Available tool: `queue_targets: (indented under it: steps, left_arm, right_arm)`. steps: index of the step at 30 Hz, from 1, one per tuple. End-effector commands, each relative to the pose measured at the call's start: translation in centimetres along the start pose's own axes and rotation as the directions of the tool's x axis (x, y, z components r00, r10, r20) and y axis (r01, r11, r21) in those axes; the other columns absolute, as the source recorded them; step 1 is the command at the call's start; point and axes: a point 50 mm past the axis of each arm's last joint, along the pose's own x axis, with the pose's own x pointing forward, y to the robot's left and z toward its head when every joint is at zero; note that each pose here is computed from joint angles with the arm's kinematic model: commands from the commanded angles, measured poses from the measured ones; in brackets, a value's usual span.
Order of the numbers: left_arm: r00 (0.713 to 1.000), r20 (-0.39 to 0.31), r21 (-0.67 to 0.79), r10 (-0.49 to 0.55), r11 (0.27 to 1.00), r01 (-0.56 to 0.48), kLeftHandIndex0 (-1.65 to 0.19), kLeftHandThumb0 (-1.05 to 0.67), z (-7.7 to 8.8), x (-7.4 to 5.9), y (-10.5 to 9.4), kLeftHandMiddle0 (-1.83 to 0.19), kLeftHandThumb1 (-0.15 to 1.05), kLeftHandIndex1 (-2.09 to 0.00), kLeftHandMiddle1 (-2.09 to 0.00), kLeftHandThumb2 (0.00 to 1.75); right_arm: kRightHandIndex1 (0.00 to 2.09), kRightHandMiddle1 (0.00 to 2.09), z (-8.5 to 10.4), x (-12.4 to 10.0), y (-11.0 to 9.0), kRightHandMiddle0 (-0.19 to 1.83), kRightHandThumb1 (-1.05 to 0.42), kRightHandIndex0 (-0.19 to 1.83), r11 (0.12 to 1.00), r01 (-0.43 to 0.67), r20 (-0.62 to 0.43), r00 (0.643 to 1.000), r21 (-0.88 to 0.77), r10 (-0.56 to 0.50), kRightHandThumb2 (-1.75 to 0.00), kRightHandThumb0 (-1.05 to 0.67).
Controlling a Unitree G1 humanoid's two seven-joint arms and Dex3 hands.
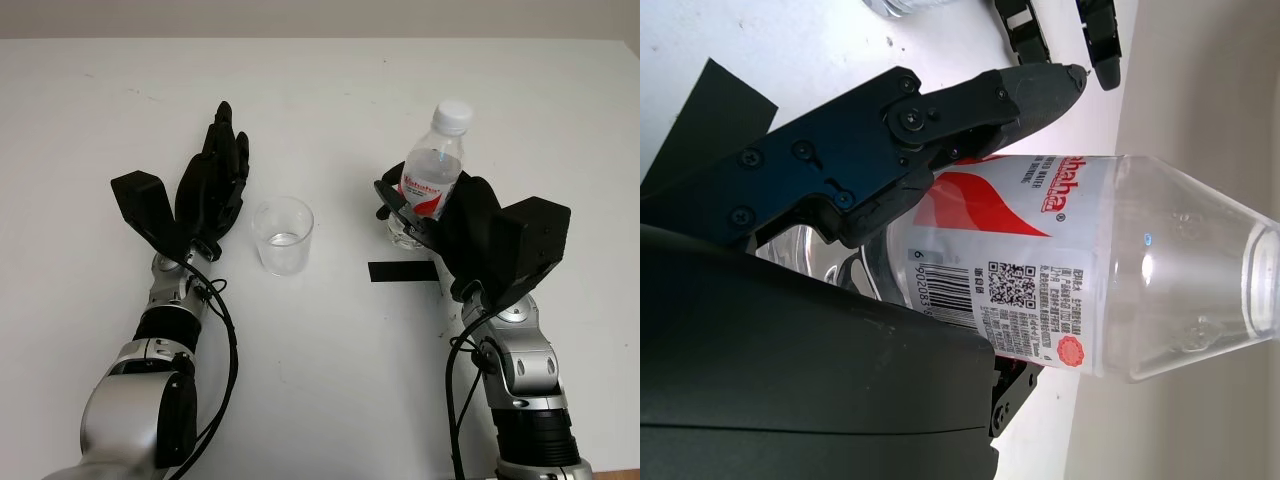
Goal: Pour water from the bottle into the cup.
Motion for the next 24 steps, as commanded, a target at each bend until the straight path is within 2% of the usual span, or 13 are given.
queue_targets:
  steps: [1, 4, 11, 24]
  left_arm:
    - [1.0, -0.015, 0.007, 0.012, 1.0, -0.012, 0.19, -0.84, -0.4, -0.6, 0.5, 0.19, 1.05, 0.0, 0.0, 0.66]
    - [1.0, -0.014, -0.001, 0.01, 1.0, -0.01, 0.19, -0.83, -0.4, -0.6, 0.6, 0.19, 1.05, 0.0, 0.0, 0.66]
    - [1.0, -0.017, 0.013, 0.013, 1.0, -0.013, 0.19, -0.83, -0.4, -0.6, 0.7, 0.19, 1.05, 0.0, 0.0, 0.67]
    - [1.0, -0.017, 0.014, 0.007, 1.0, -0.007, 0.19, -0.83, -0.2, -0.4, 0.7, 0.19, 1.05, 0.0, 0.0, 0.66]
  right_arm:
    - [2.09, 2.09, 0.1, -0.3, -0.1, 0.88, -1.05, 1.33, 1.0, -0.006, 0.017, 1.0, 0.009, 0.005, -0.36, -0.44]
    - [2.09, 2.09, -0.3, -0.5, -0.1, 0.99, -1.05, 1.38, 0.999, -0.006, 0.014, 1.0, 0.049, 0.005, -0.35, -0.45]
    - [2.09, 2.09, -1.2, -1.0, -0.3, 1.05, -1.05, 1.39, 0.999, 0.013, 0.01, 1.0, 0.041, -0.013, -0.36, -0.45]
    - [2.09, 2.09, -1.6, -1.3, -0.1, 1.16, -1.05, 1.4, 0.998, 0.033, 0.004, 0.999, 0.05, -0.033, -0.37, -0.44]
